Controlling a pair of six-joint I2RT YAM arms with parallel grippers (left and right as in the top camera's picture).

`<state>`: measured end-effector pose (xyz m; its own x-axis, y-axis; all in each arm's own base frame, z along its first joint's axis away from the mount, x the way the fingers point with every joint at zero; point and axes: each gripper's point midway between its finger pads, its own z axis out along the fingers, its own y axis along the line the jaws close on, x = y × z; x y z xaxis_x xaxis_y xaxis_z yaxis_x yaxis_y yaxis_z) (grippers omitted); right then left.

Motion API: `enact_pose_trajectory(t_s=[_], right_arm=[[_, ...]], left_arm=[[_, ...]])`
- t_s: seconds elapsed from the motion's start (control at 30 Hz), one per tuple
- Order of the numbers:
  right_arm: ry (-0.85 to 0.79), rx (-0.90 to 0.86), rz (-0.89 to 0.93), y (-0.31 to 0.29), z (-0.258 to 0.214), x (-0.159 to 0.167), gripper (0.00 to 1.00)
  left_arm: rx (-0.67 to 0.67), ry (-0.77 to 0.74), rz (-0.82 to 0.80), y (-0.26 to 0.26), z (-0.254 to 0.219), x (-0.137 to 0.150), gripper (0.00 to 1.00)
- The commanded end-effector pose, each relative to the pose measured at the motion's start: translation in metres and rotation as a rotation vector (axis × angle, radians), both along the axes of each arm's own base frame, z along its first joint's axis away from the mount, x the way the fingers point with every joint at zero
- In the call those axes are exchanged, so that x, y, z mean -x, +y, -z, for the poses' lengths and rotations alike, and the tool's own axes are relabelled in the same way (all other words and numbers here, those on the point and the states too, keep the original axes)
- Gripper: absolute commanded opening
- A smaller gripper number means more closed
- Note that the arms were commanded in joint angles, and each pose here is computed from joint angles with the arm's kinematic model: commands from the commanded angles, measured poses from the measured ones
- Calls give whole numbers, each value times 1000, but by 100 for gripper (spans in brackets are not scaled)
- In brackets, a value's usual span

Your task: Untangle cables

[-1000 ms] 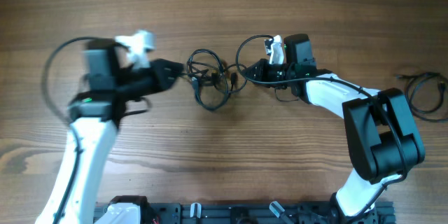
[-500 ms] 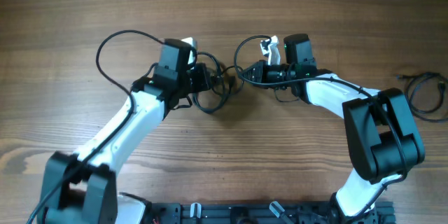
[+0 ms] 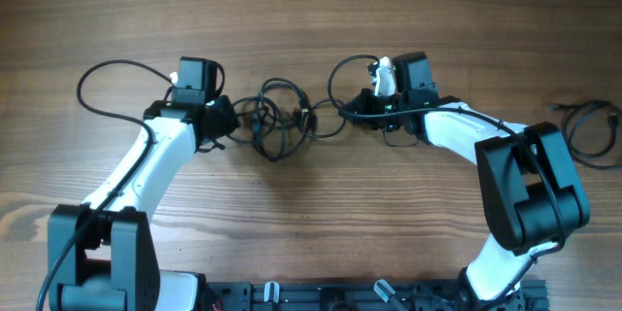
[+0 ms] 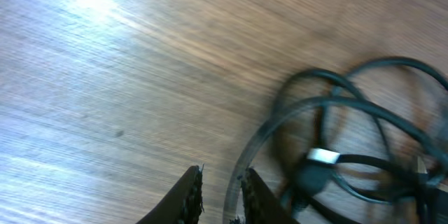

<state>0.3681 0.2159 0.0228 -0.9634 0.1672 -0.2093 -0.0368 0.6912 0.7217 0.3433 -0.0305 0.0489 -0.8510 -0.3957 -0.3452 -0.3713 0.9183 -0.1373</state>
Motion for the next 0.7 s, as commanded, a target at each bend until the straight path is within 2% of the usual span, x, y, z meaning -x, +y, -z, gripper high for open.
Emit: enact_pose_trajectory(t_s=[0.0,0.2,0.33,0.5,0.67], right_arm=[[9,60,50,-9,12,-4,4],[10,86,63,-13,15,-4,4],[10,111,73,-17,18,-5,4],[14,121,80,-19,19,-5,4],[14,120,80,-19,19,-5,4]], left_arm=[[-43,32,16,13,7,5,22],[-57,66,26,17,9,13,23],[-51,63,-17,32,4,15,12],[109,-71,11,15,-36,4,16],[115,-278,23,14,-92,-8,21]])
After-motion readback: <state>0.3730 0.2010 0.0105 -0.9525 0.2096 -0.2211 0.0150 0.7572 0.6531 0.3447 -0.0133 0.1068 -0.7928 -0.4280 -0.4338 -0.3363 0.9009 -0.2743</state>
